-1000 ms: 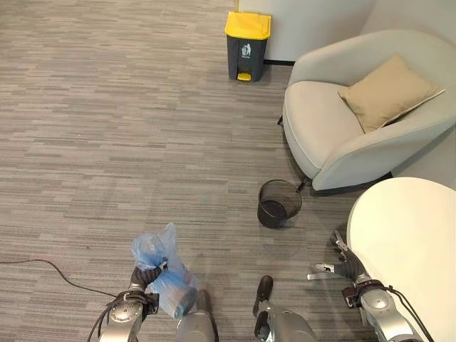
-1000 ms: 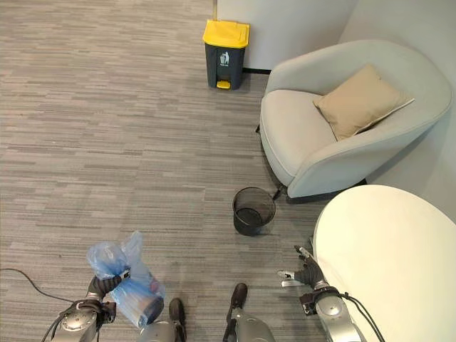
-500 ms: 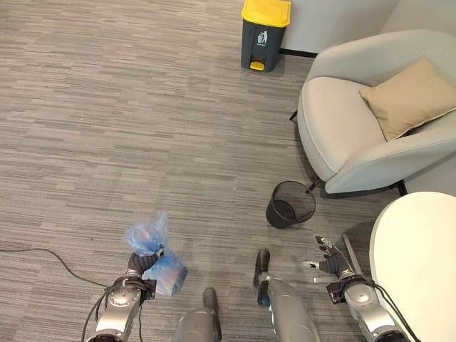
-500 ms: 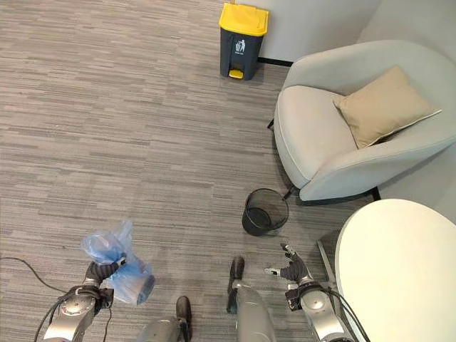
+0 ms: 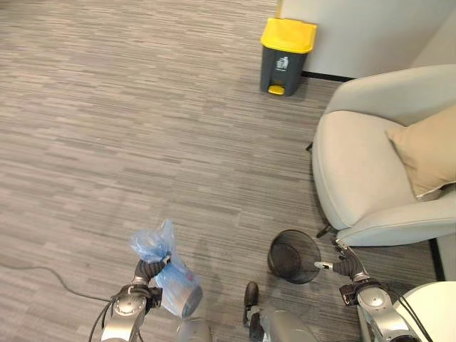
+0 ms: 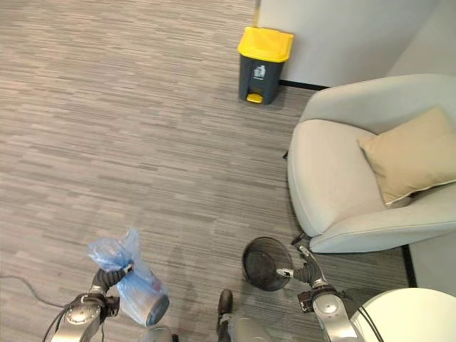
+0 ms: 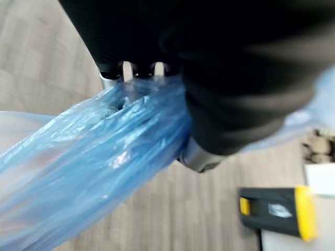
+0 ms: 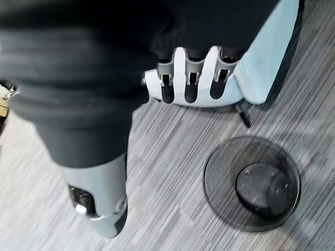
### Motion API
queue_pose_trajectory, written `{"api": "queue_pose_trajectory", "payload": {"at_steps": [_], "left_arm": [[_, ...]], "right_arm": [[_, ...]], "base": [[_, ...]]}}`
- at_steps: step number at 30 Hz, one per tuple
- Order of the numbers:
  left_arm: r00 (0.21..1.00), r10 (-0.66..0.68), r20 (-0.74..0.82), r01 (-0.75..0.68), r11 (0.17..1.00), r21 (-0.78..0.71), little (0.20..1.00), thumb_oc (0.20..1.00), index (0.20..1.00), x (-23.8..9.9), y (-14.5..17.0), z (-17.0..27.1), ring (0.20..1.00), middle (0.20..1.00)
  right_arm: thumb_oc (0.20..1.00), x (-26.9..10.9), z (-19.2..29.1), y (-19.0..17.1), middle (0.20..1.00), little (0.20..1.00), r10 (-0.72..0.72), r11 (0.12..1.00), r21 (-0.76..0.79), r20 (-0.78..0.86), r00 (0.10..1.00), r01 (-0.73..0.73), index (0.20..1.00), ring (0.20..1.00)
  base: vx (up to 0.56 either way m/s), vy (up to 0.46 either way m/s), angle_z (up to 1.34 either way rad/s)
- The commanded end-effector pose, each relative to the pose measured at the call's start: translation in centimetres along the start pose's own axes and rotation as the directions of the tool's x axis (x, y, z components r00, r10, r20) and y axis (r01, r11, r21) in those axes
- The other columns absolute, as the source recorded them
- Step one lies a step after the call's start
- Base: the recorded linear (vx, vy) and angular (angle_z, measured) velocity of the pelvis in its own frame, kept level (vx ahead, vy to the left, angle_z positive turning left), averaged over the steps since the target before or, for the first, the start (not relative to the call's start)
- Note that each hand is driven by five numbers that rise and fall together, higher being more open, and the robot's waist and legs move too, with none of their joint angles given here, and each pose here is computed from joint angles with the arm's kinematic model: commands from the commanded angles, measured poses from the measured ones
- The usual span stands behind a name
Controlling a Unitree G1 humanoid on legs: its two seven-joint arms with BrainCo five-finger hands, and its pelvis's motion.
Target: Gather garbage on tea table into small bin, then transfer packed bag to large trash can.
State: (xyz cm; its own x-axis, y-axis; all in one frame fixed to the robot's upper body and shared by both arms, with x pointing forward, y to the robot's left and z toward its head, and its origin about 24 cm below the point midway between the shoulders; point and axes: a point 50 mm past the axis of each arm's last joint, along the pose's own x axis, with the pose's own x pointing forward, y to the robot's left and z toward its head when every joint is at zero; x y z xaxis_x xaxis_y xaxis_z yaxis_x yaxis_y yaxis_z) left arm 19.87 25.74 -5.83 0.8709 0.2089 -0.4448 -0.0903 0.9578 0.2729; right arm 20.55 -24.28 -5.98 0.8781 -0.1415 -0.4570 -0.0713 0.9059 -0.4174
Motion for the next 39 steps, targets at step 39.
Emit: {"api": "queue_pose_trajectory", "payload": {"at_steps": [39], "left_arm": [[0.997, 0.036, 0.067, -0.035, 0.999, -0.021, 0.2, 0.2, 0.2, 0.0, 1.2, 1.2, 0.2, 0.2]], "right_arm": [[1.0, 0.4, -0.3, -0.4, 1.0, 1.0, -0.046, 0.998, 0.05, -0.025, 0.999, 0.048, 1.0, 1.0]], "base": [[0.34, 0.038, -0.13]]}}
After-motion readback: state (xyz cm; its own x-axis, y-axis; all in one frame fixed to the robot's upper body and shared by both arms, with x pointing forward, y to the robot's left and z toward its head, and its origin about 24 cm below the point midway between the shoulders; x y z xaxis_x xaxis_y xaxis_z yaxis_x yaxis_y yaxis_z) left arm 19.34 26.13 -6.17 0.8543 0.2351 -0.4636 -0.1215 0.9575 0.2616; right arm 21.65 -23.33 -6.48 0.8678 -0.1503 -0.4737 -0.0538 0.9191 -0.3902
